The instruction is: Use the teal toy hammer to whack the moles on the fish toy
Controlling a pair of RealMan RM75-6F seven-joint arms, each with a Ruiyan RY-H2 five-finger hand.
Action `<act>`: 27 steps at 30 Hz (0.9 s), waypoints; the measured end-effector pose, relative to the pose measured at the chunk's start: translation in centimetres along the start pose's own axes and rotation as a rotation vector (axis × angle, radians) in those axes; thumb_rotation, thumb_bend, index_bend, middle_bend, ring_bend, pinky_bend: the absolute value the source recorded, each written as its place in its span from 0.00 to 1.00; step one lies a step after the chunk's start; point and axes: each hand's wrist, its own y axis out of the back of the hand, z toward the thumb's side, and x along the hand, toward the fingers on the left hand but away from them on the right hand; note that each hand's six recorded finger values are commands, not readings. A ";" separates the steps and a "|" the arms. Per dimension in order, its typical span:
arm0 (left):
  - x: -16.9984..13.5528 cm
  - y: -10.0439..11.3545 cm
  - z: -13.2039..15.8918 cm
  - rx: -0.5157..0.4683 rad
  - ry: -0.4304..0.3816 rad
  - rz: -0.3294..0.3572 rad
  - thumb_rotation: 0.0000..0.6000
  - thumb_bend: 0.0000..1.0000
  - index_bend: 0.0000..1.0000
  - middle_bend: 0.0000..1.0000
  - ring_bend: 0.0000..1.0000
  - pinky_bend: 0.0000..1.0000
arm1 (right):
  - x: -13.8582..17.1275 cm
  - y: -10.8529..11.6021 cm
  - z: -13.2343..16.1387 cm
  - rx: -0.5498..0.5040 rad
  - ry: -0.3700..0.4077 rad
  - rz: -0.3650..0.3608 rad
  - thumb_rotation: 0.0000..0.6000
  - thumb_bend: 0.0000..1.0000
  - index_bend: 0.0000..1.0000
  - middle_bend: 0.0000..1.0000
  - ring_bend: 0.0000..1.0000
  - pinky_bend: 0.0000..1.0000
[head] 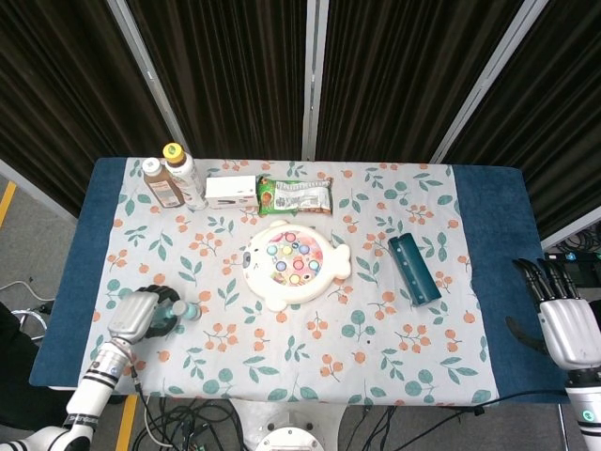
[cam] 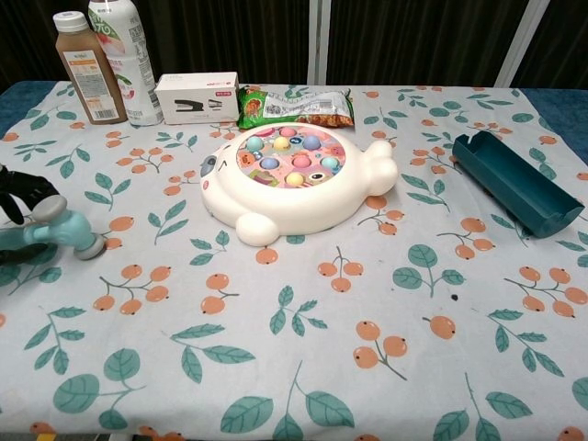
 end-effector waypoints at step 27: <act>0.5 0.7 -0.1 -0.032 -0.067 0.043 1.00 0.48 0.59 0.59 0.50 0.53 | 0.5 0.0 0.0 0.001 -0.016 0.005 1.00 0.21 0.01 0.11 0.00 0.00</act>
